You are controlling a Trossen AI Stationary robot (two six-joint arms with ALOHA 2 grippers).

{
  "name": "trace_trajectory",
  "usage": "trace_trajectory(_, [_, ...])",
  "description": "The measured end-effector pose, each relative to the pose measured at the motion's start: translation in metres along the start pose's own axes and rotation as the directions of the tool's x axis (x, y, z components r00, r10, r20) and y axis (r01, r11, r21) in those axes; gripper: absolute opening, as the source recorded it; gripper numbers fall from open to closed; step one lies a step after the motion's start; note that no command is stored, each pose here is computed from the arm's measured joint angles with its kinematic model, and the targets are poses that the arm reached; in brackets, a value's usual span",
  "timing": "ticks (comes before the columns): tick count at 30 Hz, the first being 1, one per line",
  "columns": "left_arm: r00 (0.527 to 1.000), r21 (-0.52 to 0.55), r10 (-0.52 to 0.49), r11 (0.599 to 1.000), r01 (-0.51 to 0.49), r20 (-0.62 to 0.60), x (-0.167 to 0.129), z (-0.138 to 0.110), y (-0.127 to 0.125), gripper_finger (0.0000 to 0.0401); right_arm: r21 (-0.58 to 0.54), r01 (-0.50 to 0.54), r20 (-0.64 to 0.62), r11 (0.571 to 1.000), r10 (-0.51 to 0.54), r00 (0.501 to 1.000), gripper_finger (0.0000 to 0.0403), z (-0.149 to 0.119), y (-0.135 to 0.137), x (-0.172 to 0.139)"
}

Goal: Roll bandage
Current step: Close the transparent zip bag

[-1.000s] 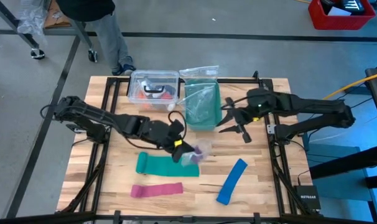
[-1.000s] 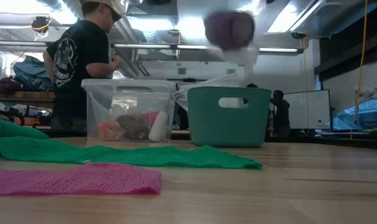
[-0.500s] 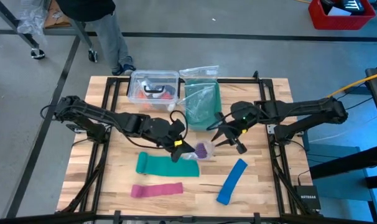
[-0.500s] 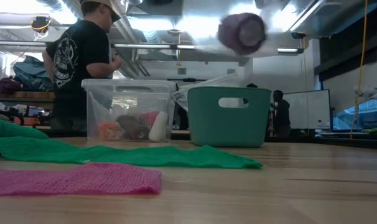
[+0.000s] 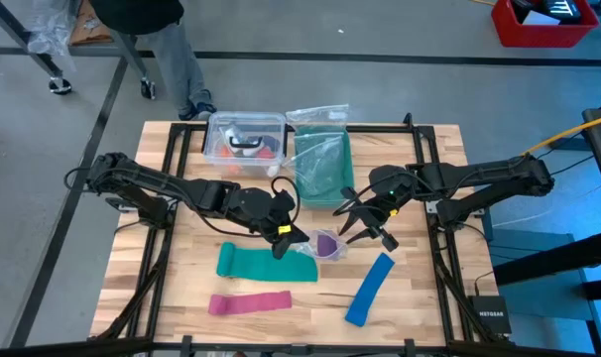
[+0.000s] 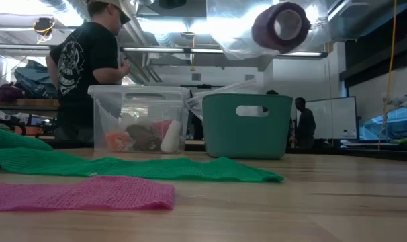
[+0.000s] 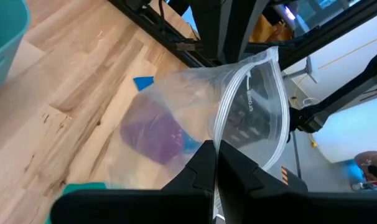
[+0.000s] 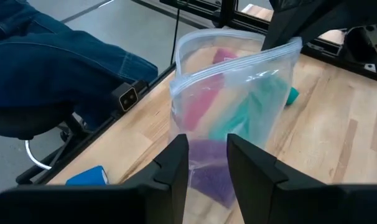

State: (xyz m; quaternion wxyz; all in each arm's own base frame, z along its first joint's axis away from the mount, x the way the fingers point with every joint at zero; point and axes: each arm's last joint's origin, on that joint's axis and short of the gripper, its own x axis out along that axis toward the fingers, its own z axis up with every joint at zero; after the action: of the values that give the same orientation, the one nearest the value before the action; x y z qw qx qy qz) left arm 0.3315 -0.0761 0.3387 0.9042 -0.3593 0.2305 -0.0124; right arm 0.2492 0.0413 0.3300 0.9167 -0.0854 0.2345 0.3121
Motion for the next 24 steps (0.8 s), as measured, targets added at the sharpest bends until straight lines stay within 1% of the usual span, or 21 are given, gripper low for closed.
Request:
trace_trajectory(3, [1.0, 0.005, -0.001, 1.0, 0.001, 0.001, 0.0, 0.0, 0.0, 0.0, 0.001, -0.009, 0.003, 1.0, 0.009, 1.0, 0.0113, 0.0, 0.0, 0.0])
trace_trajectory(7, [1.0, 0.01, -0.001, 1.0, 0.001, 0.001, 0.0, 0.0, 0.0, 0.0, 0.001, -0.053, 0.017, 0.999, 0.053, 0.998, 0.0113, 0.001, 0.001, 0.0])
trace_trajectory(12, [1.0, 0.012, 0.0, 1.0, 0.0, 0.0, 0.0, 0.0, 0.0, 0.0, 0.01, -0.048, 0.039, 0.999, 0.048, 0.998, 0.0113, 0.003, 0.001, 0.0])
trace_trajectory(19, [1.0, 0.013, -0.001, 1.0, 0.001, 0.001, 0.0, 0.0, 0.0, 0.0, -0.028, 0.051, 0.117, 0.998, -0.047, 0.992, 0.0113, 0.013, -0.004, -0.001])
trace_trajectory(24, [1.0, 0.013, -0.001, 1.0, 0.001, 0.001, 0.0, 0.0, 0.0, 0.0, -0.024, 0.119, 0.109, 0.993, -0.116, 0.987, 0.0113, 0.013, -0.006, -0.001])
